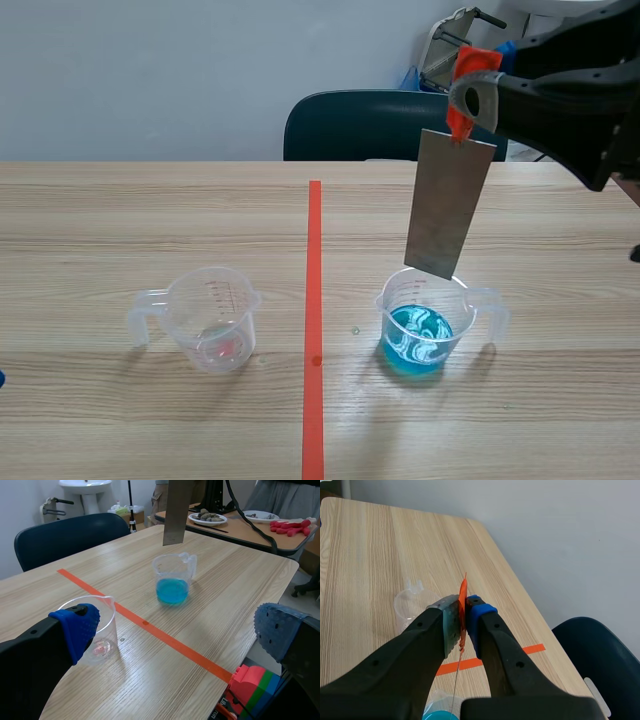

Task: Do the redox reaction experiment

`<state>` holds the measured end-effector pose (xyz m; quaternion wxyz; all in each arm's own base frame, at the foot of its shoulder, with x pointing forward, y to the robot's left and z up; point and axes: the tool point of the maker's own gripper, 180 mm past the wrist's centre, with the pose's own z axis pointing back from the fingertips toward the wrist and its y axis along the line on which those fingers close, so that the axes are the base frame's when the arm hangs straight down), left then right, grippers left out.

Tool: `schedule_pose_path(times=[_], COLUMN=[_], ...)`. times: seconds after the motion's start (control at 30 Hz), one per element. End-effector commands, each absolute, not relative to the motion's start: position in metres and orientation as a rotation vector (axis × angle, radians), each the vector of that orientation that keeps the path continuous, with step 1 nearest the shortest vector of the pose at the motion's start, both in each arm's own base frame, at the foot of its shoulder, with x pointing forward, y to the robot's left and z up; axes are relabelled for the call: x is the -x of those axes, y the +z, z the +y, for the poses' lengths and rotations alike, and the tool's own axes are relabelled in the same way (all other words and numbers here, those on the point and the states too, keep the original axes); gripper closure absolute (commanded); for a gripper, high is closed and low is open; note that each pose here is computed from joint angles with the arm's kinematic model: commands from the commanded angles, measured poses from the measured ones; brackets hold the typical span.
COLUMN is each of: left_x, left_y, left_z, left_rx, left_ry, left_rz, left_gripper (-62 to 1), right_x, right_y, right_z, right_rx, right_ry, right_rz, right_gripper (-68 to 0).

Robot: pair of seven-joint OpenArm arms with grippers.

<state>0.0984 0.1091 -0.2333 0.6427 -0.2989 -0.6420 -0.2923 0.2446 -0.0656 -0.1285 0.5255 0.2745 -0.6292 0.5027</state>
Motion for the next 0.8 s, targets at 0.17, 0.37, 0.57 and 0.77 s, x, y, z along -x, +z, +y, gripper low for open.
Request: schedule_pose_path(times=[0.17, 0.37, 0.57, 0.77], left_x=[-0.0993, -0.0994, -0.1003, -0.1003], left_y=[-0.2251, -0.2251, -0.2250, -0.2258], left_z=[0.1063, 0.1063, 0.1067, 0.1067], left_rx=[0.695, 0.695, 0.688, 0.686], left_ry=[-0.651, -0.651, -0.654, -0.655], left_rz=[-1.495, -1.495, -1.500, -1.496], left_gripper=[-62.3, -62.3, -62.3, -62.3], right_x=[-0.2430, -0.2428, -0.2429, -0.2428], right_y=[-0.1200, -0.1193, -0.1191, -0.1192], right_z=[-0.0642, -0.0641, -0.0641, -0.0641], right_rx=[-0.679, -0.681, -0.683, -0.683], right_ry=[1.208, 1.208, 1.206, 1.205], right_rz=[-1.528, -1.531, -1.532, -1.532], right_gripper=[-0.7, -0.7, -0.7, -0.7])
